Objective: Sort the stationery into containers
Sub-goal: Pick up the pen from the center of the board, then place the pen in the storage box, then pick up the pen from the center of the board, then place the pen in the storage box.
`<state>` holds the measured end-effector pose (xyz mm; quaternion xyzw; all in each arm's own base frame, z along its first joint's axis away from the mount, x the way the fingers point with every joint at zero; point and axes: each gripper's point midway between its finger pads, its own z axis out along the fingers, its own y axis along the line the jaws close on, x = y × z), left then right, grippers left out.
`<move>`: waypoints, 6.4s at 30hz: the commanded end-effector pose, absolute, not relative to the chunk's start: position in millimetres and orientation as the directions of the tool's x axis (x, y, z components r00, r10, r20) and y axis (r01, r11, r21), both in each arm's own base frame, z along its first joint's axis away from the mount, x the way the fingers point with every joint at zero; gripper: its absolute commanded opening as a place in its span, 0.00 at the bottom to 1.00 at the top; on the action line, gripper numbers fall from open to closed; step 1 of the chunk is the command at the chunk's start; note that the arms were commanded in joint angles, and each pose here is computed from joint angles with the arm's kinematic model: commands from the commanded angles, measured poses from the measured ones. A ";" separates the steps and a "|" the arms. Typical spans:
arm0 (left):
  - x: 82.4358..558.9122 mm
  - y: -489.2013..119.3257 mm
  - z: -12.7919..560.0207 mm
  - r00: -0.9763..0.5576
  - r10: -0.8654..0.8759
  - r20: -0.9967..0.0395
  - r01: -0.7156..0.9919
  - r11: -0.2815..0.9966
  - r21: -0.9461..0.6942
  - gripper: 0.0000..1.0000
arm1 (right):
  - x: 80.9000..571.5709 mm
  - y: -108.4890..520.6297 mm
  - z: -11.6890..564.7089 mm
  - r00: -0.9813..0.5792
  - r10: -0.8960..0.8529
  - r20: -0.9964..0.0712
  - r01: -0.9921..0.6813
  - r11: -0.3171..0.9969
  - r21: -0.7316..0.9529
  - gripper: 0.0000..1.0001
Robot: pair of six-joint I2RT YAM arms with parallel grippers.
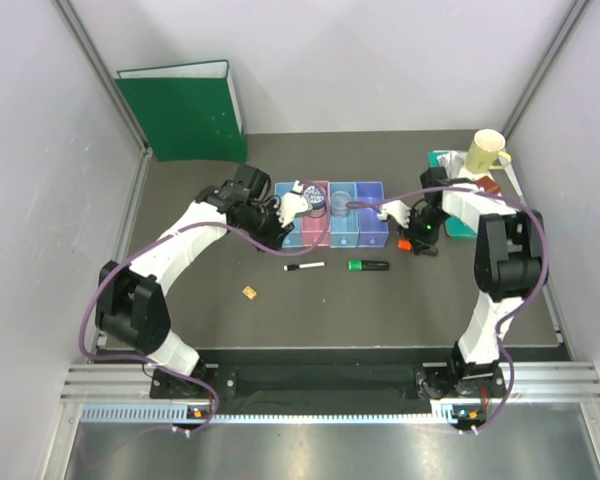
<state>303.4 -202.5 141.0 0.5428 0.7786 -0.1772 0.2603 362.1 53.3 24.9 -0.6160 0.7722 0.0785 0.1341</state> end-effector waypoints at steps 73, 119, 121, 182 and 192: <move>319.6 -273.5 205.4 -0.201 0.656 -0.727 0.918 0.385 0.094 0.00 | 424.0 178.5 118.3 -0.609 -0.204 -0.767 -0.647 0.687 0.331 0.44; 439.3 -232.3 108.9 -0.808 0.099 -0.580 0.410 0.802 -0.434 0.45 | 248.2 173.9 109.2 -0.016 -0.830 -0.557 -0.989 0.097 -0.115 0.62; 438.1 -235.1 113.5 -0.808 0.095 -0.582 0.416 0.791 -0.449 0.46 | 249.9 174.5 97.7 -0.017 -0.843 -0.538 -0.991 0.085 -0.102 0.62; 295.7 -121.7 43.3 0.310 0.900 -0.308 0.940 -0.241 0.242 0.57 | 322.7 210.7 221.4 -0.258 -0.523 -0.813 -0.852 0.519 -0.064 0.00; 305.4 -132.7 42.1 0.393 0.868 -0.303 0.917 -0.347 0.194 0.57 | 428.3 191.7 243.5 -0.386 -0.291 -0.876 -0.718 0.691 0.087 0.00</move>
